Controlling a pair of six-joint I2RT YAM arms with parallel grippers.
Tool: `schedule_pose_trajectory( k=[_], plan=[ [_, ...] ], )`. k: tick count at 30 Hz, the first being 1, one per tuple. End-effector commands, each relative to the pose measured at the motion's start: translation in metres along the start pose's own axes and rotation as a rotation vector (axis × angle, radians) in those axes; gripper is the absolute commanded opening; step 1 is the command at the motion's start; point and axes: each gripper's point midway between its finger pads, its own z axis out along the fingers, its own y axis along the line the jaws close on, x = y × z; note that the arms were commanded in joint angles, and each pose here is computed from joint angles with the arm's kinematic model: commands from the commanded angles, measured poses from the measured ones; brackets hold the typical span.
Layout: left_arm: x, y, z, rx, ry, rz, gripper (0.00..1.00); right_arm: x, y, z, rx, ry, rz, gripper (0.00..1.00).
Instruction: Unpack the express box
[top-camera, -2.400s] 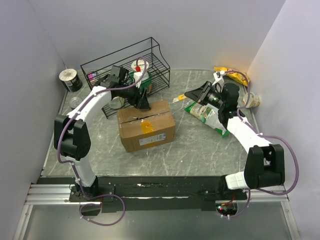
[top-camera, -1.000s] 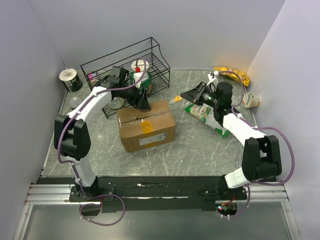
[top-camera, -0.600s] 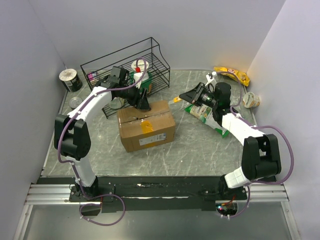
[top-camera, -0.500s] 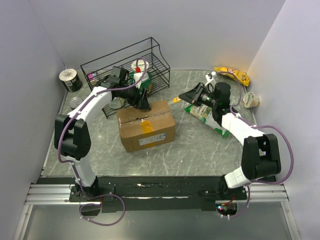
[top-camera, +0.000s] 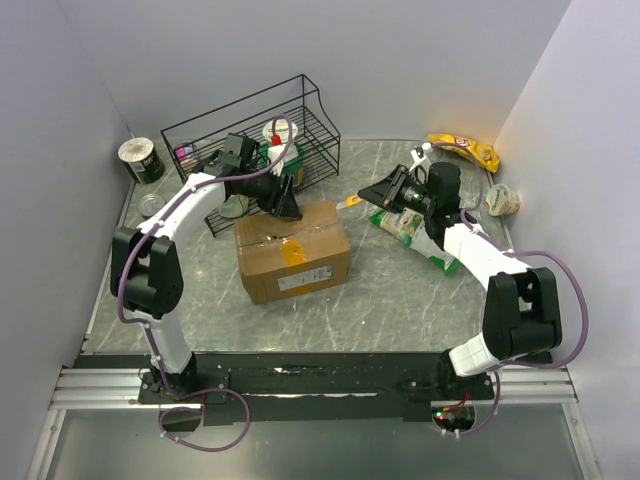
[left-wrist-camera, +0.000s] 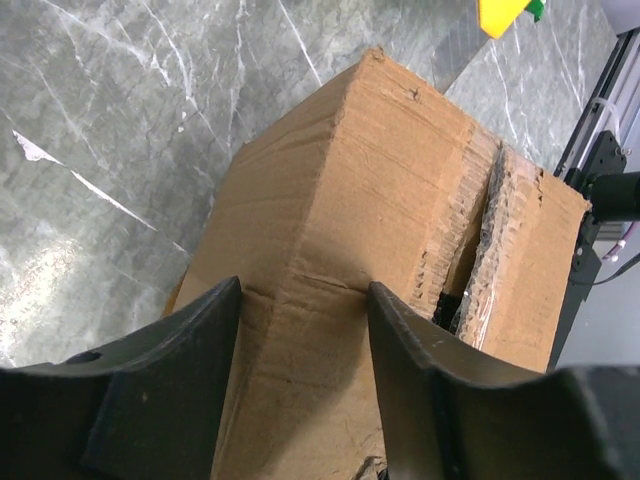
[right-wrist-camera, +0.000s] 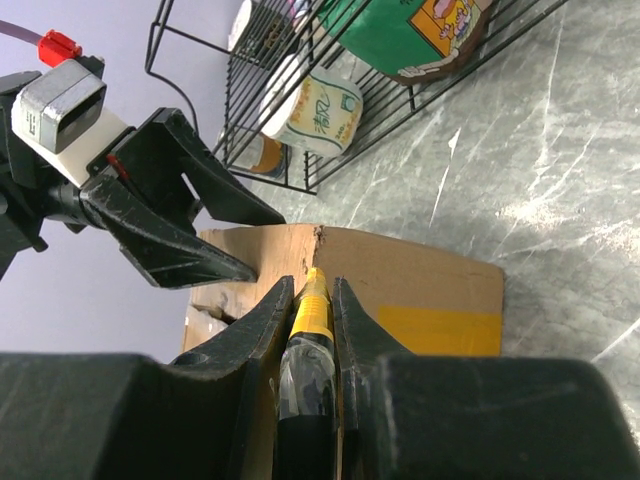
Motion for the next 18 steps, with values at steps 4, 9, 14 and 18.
schedule_pose_trajectory(
  k=[4,9,14,18],
  plan=[
    [0.001,0.011,0.009,-0.028,0.005,-0.021,0.52,-0.003,0.024,-0.012,-0.015,0.003,-0.026,0.0],
    [0.001,0.012,0.01,-0.036,0.004,-0.023,0.51,0.0,0.025,-0.017,-0.007,0.014,-0.03,0.0],
    [0.001,0.016,0.011,-0.051,0.005,-0.028,0.46,0.002,0.026,-0.022,0.007,0.013,-0.034,0.0],
    [0.001,0.019,0.012,-0.062,0.006,-0.031,0.43,0.005,0.025,-0.026,0.016,0.013,-0.032,0.0]
  ],
)
